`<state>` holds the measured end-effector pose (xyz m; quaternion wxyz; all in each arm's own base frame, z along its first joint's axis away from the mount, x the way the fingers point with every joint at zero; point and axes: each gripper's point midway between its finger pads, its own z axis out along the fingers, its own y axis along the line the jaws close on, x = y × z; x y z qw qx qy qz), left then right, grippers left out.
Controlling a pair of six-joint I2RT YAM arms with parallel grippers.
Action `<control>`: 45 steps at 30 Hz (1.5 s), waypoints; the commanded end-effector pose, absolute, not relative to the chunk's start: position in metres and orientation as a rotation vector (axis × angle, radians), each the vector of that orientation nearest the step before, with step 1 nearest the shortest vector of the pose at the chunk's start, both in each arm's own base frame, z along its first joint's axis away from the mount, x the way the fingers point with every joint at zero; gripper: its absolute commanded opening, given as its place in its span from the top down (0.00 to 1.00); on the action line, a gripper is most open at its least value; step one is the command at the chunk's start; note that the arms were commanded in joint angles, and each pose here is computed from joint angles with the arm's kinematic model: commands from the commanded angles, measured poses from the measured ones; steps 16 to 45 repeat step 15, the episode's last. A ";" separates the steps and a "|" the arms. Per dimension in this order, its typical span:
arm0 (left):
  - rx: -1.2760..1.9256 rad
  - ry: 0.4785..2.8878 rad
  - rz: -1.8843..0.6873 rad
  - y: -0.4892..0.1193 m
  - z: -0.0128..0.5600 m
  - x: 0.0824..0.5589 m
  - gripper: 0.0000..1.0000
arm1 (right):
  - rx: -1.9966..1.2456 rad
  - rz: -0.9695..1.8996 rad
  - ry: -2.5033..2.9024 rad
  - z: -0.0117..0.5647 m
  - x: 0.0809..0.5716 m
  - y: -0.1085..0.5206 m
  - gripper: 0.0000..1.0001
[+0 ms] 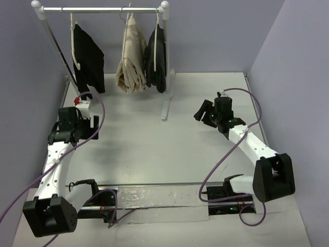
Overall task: Place the trousers on the hanger
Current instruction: Reset both arms
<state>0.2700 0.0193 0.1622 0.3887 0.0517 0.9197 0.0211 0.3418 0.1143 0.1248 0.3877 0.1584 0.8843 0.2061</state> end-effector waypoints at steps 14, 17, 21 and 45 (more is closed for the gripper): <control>0.093 2.330 0.145 0.036 0.090 0.302 0.11 | 0.412 0.390 2.234 0.125 0.347 0.067 0.30; 0.099 2.323 0.142 0.035 0.089 0.300 0.11 | 0.411 0.392 2.234 0.124 0.347 0.067 0.30; 0.099 2.323 0.142 0.035 0.089 0.300 0.11 | 0.411 0.392 2.234 0.124 0.347 0.067 0.30; 0.099 2.323 0.142 0.035 0.089 0.300 0.11 | 0.411 0.392 2.234 0.124 0.347 0.067 0.30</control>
